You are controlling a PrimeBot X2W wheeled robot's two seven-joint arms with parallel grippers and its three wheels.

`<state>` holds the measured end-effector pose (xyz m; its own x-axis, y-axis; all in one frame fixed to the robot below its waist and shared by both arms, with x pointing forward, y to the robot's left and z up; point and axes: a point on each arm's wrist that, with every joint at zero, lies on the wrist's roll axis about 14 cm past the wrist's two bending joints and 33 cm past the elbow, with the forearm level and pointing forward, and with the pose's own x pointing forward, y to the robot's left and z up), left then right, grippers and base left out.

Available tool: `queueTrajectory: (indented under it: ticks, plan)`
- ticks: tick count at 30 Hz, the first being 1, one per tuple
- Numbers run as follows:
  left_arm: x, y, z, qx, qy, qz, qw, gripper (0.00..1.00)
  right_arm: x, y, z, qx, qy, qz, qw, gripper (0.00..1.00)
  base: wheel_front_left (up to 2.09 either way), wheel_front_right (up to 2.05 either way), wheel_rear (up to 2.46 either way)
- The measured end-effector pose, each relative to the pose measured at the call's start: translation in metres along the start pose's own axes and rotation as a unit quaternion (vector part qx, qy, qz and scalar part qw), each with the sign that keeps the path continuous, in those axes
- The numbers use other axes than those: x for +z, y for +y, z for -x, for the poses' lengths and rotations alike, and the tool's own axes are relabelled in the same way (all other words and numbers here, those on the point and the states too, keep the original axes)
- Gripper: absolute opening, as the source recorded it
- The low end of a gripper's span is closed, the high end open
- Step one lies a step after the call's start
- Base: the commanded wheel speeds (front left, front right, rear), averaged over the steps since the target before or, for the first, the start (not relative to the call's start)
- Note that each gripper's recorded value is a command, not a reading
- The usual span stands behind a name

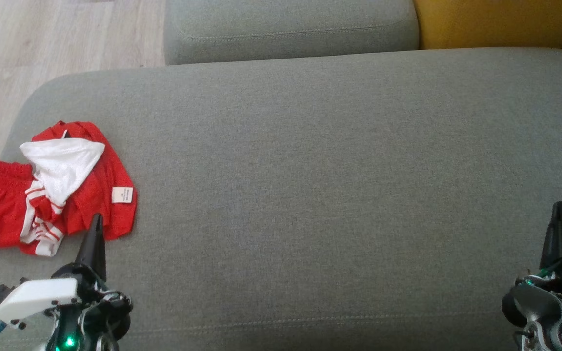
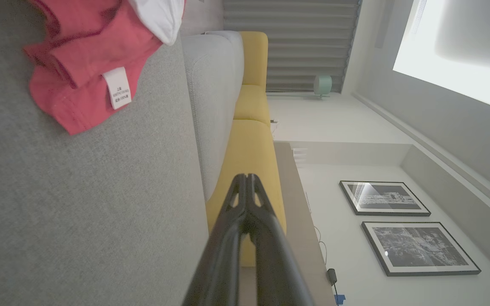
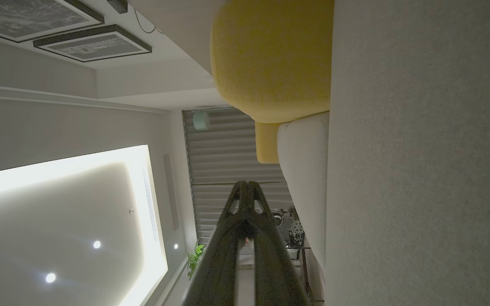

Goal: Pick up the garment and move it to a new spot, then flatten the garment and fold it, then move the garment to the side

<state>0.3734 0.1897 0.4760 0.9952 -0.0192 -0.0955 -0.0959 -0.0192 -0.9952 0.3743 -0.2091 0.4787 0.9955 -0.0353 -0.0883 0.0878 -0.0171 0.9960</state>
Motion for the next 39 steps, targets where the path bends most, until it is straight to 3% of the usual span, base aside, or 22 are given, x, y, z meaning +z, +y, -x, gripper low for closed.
queueTrajectory:
  ticks: [39]
  plan:
    - [0.0000, 0.0000, 0.0000, 0.000, 0.000, 0.000, 1.000, 0.00, 0.0000, 0.0000, 0.0000, 0.000, 0.000, 0.000, 1.000, 0.00, 0.00, 0.00, 0.00]
